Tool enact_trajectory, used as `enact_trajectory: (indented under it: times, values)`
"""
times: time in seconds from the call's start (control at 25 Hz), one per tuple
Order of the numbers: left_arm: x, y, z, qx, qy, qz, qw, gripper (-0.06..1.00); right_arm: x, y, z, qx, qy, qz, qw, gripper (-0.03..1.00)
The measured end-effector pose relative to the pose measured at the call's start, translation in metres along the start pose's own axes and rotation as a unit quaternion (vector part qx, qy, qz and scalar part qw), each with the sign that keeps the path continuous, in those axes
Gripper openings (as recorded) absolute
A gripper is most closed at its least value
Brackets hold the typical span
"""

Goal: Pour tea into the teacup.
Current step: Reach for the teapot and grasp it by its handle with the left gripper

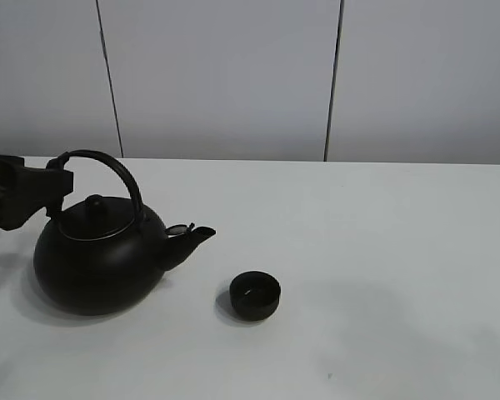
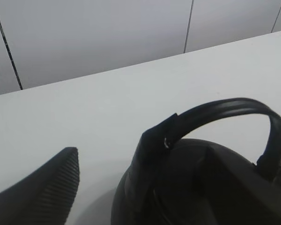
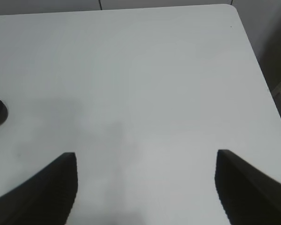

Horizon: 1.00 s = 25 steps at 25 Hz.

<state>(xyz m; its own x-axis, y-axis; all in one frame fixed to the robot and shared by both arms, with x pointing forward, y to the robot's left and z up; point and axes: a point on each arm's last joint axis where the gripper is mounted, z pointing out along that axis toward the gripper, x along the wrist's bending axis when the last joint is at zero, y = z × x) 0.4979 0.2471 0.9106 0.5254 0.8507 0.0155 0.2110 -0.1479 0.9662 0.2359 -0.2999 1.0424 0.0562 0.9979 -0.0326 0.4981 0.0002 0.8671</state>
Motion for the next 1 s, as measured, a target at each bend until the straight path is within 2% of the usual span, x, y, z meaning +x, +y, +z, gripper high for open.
enact_trajectory:
  times: [0.16,0.32,0.6,0.84,0.92,1.0]
  values:
    - [0.001,-0.005,0.003,-0.005,0.002,-0.009,1.0,0.53,0.0,0.0,0.0,0.0,0.0,0.0,1.0,0.56]
    - [0.005,-0.005,0.005,-0.02,0.018,-0.017,0.999,0.53,0.0,0.0,0.0,0.0,0.0,0.0,1.0,0.56]
    - [0.005,-0.023,0.013,0.009,0.018,-0.035,0.999,0.53,0.0,0.0,0.0,0.0,0.0,0.0,1.0,0.56]
    - [0.012,-0.016,0.023,-0.009,0.021,-0.026,0.999,0.53,0.0,0.0,0.0,0.0,0.0,0.0,1.0,0.56]
    - [0.012,-0.015,0.024,-0.011,0.021,-0.026,0.999,0.51,0.0,0.0,0.0,0.0,0.0,0.0,1.0,0.56]
    - [0.01,-0.015,0.024,-0.012,0.015,-0.023,1.0,0.43,0.0,0.0,0.0,0.0,0.0,0.0,1.0,0.56]
